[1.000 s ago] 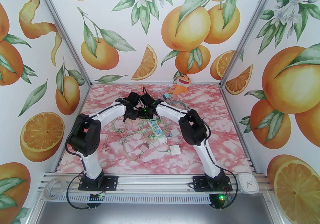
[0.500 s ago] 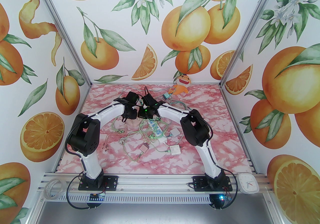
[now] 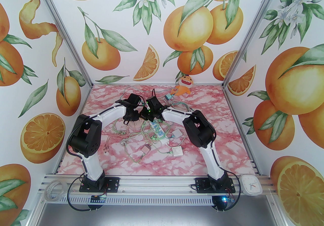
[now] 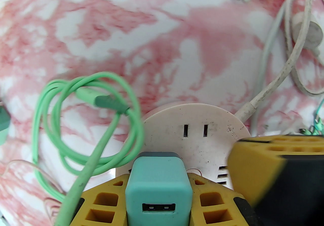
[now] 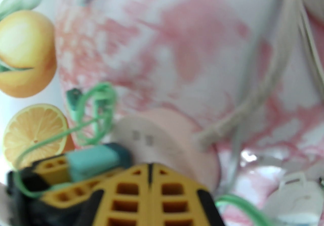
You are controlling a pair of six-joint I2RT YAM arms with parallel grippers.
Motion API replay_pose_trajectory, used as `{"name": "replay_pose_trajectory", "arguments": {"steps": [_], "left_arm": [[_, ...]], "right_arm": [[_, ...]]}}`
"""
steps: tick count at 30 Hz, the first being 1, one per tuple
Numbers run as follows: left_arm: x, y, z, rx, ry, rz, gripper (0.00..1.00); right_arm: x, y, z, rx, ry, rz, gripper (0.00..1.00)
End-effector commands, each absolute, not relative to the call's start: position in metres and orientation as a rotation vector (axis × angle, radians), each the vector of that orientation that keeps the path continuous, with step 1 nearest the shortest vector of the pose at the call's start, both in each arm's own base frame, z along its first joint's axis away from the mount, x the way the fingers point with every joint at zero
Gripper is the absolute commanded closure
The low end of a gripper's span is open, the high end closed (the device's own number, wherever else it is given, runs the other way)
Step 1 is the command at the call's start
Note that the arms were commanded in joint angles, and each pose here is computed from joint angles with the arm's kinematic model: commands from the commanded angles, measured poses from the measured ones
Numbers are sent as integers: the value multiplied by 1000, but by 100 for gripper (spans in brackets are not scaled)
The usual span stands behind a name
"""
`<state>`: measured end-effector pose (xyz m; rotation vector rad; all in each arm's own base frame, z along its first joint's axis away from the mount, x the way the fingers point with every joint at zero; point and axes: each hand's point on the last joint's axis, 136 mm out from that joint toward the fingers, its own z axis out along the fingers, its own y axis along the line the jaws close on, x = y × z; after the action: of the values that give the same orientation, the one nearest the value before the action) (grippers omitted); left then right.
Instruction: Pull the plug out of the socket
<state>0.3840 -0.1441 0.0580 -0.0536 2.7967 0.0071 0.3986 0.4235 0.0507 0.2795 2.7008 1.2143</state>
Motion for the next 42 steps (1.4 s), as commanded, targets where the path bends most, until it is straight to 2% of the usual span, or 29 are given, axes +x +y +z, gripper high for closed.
{"name": "replay_pose_trajectory", "arguments": {"steps": [1,10,15,17,25,33,38,42], "left_arm": [[398,-165,59,-39,2760,-109,91],[396,-167,55,-43,2771,-164,91],[398,-170,61,-29,2763,-192,91],[400,-172,64,-27,2760,-214,91],[398,-180,65,-60,2779,-316,91],[394,-164,71,127,2731,40,91],[389,-170,68,127,2732,-7,92],[392,-166,69,-23,2771,-217,92]], "right_arm": [[392,441,54,277,2687,1337,100],[367,440,41,210,2806,1324,100],[351,423,9,79,2993,1062,100],[346,404,-13,43,3048,864,100],[328,370,-59,-57,3191,493,100],[322,358,-76,-64,3226,384,100],[322,354,-78,-63,3227,355,100],[321,353,-79,-66,3228,342,100]]}}
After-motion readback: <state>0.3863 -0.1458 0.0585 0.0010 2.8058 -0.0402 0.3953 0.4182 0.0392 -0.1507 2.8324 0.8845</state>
